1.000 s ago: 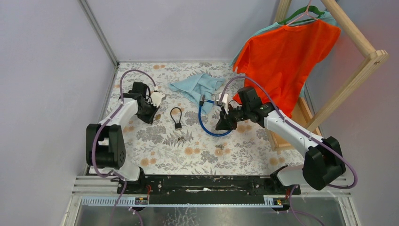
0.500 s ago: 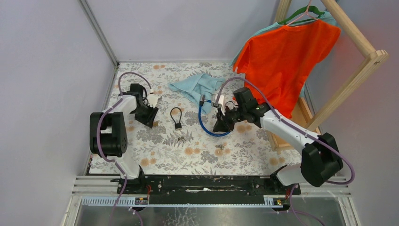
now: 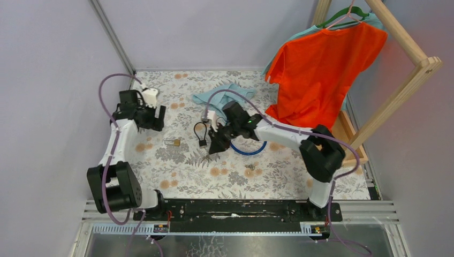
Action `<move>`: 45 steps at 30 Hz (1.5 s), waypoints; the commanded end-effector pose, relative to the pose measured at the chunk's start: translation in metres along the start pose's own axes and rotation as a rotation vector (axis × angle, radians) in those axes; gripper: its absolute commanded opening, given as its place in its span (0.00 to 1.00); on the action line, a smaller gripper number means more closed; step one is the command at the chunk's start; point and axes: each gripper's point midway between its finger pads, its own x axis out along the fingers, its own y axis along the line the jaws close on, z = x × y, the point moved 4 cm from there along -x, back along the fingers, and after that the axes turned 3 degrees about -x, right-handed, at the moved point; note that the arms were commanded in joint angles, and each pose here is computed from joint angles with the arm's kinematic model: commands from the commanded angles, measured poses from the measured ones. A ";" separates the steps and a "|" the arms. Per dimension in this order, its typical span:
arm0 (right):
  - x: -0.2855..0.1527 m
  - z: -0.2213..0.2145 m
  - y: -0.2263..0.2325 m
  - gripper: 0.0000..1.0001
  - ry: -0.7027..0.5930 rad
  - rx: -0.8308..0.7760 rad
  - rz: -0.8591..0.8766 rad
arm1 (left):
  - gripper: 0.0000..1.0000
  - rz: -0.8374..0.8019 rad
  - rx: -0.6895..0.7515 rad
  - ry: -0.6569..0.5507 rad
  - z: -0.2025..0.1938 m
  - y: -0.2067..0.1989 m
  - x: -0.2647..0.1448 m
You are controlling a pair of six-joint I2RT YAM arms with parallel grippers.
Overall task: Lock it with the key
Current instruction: Place the key at the center of the board.
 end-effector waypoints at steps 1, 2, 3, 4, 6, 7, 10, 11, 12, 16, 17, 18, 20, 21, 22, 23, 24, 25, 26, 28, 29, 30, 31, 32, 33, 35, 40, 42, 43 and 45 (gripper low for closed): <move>0.043 0.039 0.003 0.04 -0.061 0.072 0.026 | 0.99 0.098 -0.151 -0.218 0.032 0.029 -0.025; 0.054 0.042 0.003 0.05 -0.060 0.088 0.039 | 1.00 0.113 -0.182 -0.253 0.037 0.035 -0.033; 0.063 0.047 0.003 0.05 -0.060 0.102 0.047 | 1.00 0.126 -0.202 -0.288 0.043 0.039 -0.041; 0.074 0.049 0.003 0.05 -0.048 0.112 0.056 | 1.00 0.141 -0.223 -0.315 0.049 0.043 -0.049; 0.094 0.049 0.003 0.06 -0.020 0.123 0.070 | 1.00 0.192 -0.277 -0.367 0.060 0.051 -0.065; 0.104 0.049 0.002 0.06 -0.008 0.128 0.076 | 1.00 0.208 -0.294 -0.382 0.064 0.053 -0.071; 0.128 0.050 0.001 0.07 0.017 0.139 0.100 | 1.00 0.232 -0.302 -0.419 0.074 0.052 -0.091; 0.136 0.049 0.000 0.07 0.027 0.145 0.110 | 1.00 0.234 -0.302 -0.431 0.077 0.051 -0.097; 0.142 0.050 -0.001 0.07 0.031 0.142 0.116 | 1.00 0.225 -0.298 -0.440 0.078 0.048 -0.101; 0.163 0.050 -0.003 0.07 0.053 0.128 0.133 | 1.00 0.168 -0.267 -0.475 0.078 0.032 -0.115; 0.168 0.049 -0.004 0.08 0.059 0.131 0.136 | 1.00 0.158 -0.262 -0.480 0.077 0.029 -0.116; 0.173 0.047 -0.005 0.09 0.065 0.137 0.140 | 1.00 0.148 -0.257 -0.484 0.075 0.026 -0.117; 0.183 0.039 -0.010 0.11 0.079 0.155 0.140 | 1.00 0.141 -0.251 -0.491 0.073 0.022 -0.119; 0.185 0.037 -0.011 0.12 0.084 0.159 0.137 | 1.00 0.139 -0.245 -0.495 0.072 0.020 -0.121; 0.187 0.036 -0.013 0.14 0.087 0.160 0.132 | 1.00 0.135 -0.240 -0.497 0.070 0.018 -0.122; 0.188 0.035 -0.015 0.17 0.089 0.155 0.126 | 1.00 0.134 -0.236 -0.498 0.069 0.017 -0.123; 0.189 0.035 -0.016 0.21 0.090 0.152 0.119 | 1.00 0.130 -0.231 -0.499 0.068 0.015 -0.124; 0.188 0.036 -0.017 0.25 0.091 0.149 0.113 | 1.00 0.129 -0.227 -0.502 0.067 0.014 -0.126; 0.188 0.039 -0.017 0.29 0.087 0.144 0.109 | 1.00 0.128 -0.221 -0.507 0.067 0.013 -0.128; 0.184 0.042 -0.016 0.39 0.092 0.137 0.104 | 1.00 0.125 -0.209 -0.518 0.066 0.010 -0.131; 0.182 0.044 -0.016 0.45 0.093 0.129 0.095 | 1.00 0.125 -0.206 -0.522 0.066 0.009 -0.132; 0.179 0.047 -0.017 0.51 0.091 0.116 0.085 | 1.00 0.122 -0.202 -0.526 0.066 0.008 -0.133; 0.175 0.049 -0.017 0.57 0.093 0.105 0.074 | 1.00 0.122 -0.199 -0.530 0.066 0.007 -0.135; 0.172 0.051 -0.017 0.65 0.092 0.091 0.064 | 1.00 0.122 -0.198 -0.535 0.066 0.006 -0.136; 0.167 0.054 -0.016 0.70 0.090 0.079 0.055 | 1.00 0.123 -0.197 -0.537 0.066 0.006 -0.137; 0.158 0.061 -0.014 0.78 0.082 0.053 0.041 | 1.00 0.122 -0.199 -0.542 0.067 0.006 -0.138; 0.118 0.081 -0.014 0.90 0.040 0.012 0.004 | 1.00 0.117 -0.202 -0.554 0.067 0.003 -0.140; 0.094 0.091 -0.019 0.93 0.012 0.005 -0.021 | 1.00 0.114 -0.199 -0.558 0.066 0.003 -0.140; 0.081 0.094 -0.022 0.95 -0.001 0.005 -0.036 | 1.00 0.116 -0.196 -0.563 0.066 0.003 -0.139; 0.050 0.101 -0.030 0.98 -0.033 -0.003 -0.080 | 1.00 0.115 -0.193 -0.574 0.064 0.003 -0.137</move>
